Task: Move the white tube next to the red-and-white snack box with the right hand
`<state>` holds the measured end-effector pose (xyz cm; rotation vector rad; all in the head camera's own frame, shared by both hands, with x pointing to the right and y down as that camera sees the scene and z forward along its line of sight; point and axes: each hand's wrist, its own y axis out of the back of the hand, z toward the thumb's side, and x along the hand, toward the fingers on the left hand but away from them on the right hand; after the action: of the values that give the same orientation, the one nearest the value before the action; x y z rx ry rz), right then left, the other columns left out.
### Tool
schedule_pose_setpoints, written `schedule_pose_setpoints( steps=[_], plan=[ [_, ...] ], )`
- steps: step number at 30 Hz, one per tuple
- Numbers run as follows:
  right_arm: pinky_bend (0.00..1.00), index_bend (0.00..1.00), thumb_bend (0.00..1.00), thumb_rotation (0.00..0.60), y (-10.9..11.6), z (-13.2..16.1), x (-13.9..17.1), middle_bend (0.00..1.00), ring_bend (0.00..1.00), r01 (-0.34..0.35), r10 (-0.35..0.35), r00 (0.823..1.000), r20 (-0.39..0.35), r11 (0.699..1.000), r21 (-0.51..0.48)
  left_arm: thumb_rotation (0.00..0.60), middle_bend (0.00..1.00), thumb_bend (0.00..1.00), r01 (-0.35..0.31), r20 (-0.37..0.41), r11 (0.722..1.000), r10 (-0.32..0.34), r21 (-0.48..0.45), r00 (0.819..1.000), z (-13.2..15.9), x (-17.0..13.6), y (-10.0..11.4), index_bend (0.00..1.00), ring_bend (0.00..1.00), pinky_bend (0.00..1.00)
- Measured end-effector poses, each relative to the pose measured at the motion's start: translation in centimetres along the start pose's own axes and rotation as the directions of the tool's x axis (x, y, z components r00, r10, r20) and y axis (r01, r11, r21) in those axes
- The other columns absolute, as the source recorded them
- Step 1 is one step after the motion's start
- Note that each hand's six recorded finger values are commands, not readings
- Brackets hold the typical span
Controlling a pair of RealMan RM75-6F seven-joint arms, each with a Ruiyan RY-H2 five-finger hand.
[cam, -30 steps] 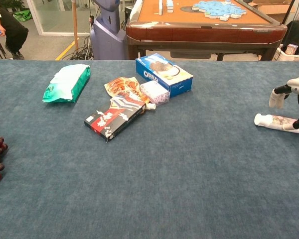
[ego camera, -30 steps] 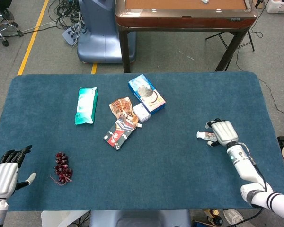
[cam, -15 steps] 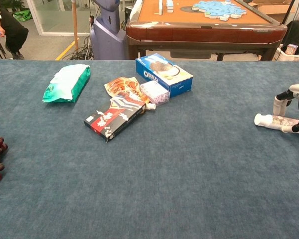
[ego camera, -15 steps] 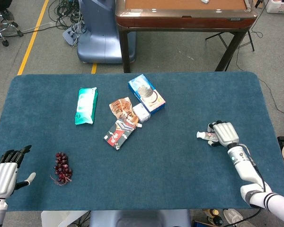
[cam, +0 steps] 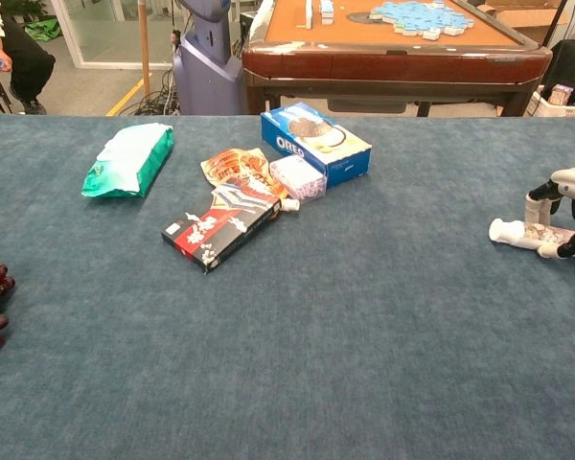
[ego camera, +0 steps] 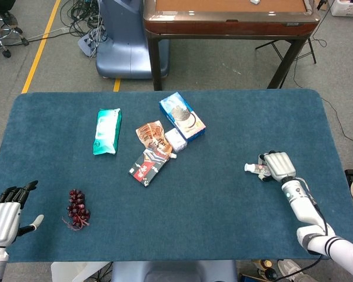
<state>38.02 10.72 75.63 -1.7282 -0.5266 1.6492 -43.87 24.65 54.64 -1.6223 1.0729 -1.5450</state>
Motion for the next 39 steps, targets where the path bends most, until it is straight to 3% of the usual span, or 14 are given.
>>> schedule_pose_setpoints(
  steps=[7,15,21,26,33,39],
  plan=[
    [0.37,0.51,0.41,0.600,-0.2,0.1,-0.1,0.49,0.34,-0.025,0.025,1.000,-0.001,1.000,0.015,0.600,0.23,0.20,0.004,-0.002,1.000,-0.004,-0.004,1.000,0.0,0.0,-0.1,0.12,0.21,0.12],
    [0.38,0.63,0.71,0.600,0.2,0.9,-0.2,0.58,0.46,-0.043,0.044,0.999,-0.027,0.999,0.028,0.600,0.23,0.20,0.000,-0.004,1.000,0.000,-0.007,1.000,-0.2,-0.1,0.2,0.12,0.21,0.12],
    [0.42,0.70,0.85,0.600,1.6,2.5,-0.5,0.64,0.55,-0.060,0.064,0.995,-0.081,0.997,0.044,0.600,0.23,0.20,0.019,0.025,1.000,-0.019,0.001,1.000,0.3,0.4,0.3,0.12,0.21,0.12],
    [0.44,0.74,0.90,0.600,3.8,4.6,-0.8,0.66,0.59,-0.074,0.084,0.985,-0.150,0.994,0.077,0.600,0.23,0.20,0.041,0.083,0.999,-0.042,0.013,0.996,1.2,1.6,0.6,0.12,0.21,0.12],
    [0.46,0.76,0.92,0.600,8.0,9.0,-0.9,0.67,0.61,-0.075,0.114,0.954,-0.277,0.986,0.148,0.600,0.26,0.20,0.094,0.207,0.993,-0.106,0.065,0.973,3.3,4.2,0.7,0.12,0.23,0.12],
    [0.47,0.77,0.95,0.600,11.6,14.3,-0.4,0.68,0.63,-0.050,0.158,0.903,-0.400,0.962,0.267,0.600,0.34,0.20,0.145,0.317,0.981,-0.179,0.129,0.931,5.7,6.8,0.3,0.12,0.31,0.15]
  ],
)
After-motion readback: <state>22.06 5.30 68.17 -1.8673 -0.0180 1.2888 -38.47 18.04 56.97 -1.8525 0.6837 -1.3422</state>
